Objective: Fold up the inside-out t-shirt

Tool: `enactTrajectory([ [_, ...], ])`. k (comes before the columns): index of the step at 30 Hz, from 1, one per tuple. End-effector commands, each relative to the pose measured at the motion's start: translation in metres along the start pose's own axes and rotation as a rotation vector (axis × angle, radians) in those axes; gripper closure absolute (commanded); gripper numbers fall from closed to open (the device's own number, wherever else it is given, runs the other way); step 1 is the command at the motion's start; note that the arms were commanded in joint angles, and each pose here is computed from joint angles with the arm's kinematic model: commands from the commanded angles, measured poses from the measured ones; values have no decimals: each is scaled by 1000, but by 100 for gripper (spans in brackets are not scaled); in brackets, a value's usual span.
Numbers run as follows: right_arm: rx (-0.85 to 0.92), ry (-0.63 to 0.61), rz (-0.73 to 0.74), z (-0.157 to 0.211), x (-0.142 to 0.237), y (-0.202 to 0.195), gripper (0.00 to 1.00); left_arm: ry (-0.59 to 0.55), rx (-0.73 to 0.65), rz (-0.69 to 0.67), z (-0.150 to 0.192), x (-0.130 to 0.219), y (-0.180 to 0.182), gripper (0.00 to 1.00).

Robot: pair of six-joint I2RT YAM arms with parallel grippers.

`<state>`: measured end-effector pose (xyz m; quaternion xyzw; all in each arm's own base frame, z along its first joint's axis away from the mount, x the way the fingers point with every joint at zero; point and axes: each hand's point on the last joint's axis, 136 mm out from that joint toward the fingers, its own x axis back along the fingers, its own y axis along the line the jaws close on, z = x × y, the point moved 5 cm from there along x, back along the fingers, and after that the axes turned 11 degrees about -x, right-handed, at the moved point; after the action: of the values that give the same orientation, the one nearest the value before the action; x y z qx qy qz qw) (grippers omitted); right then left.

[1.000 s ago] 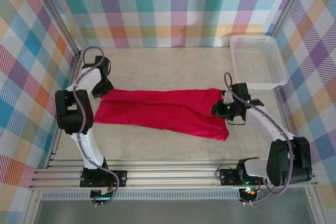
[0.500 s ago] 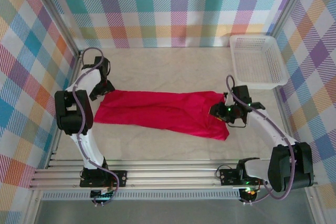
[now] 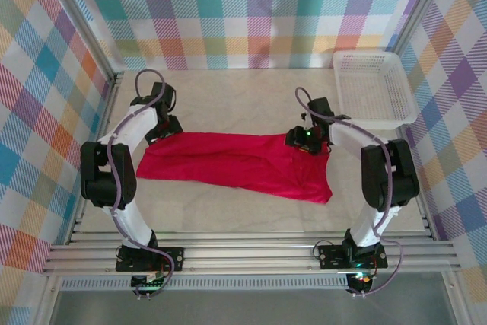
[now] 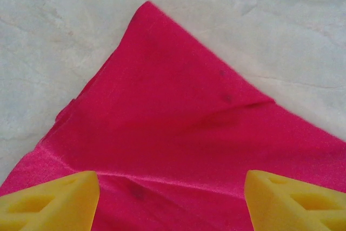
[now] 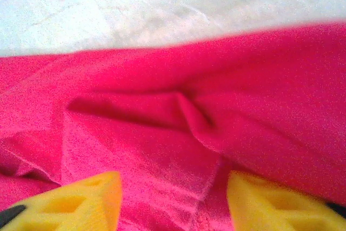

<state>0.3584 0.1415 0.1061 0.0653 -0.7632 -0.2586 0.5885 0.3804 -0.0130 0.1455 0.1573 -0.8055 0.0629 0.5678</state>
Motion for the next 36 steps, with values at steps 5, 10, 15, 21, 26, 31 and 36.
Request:
enactTrajectory([
  [5, 91, 0, 9, 2, -3, 26, 93, -20, 17, 15, -1, 7, 2, 30],
  [10, 106, 20, 4, 18, 10, 36, 100, -21, 13, 10, -2, 8, 3, 30],
  [15, 166, 51, -89, 53, 32, 60, 100, -25, 13, 11, -2, 10, 4, 30],
  [21, 176, 122, -152, 111, 40, 68, 100, -29, 13, 3, 0, 15, 6, 30],
  [26, 192, 205, -182, 154, 20, 74, 98, -41, 28, 27, 1, 21, 6, 30],
  [31, 233, 262, -152, 169, 7, 90, 54, -40, 31, 50, 2, 24, 3, 30],
  [36, 216, 147, -29, 153, 29, 80, 34, -34, 10, 69, 4, 25, -5, 30],
])
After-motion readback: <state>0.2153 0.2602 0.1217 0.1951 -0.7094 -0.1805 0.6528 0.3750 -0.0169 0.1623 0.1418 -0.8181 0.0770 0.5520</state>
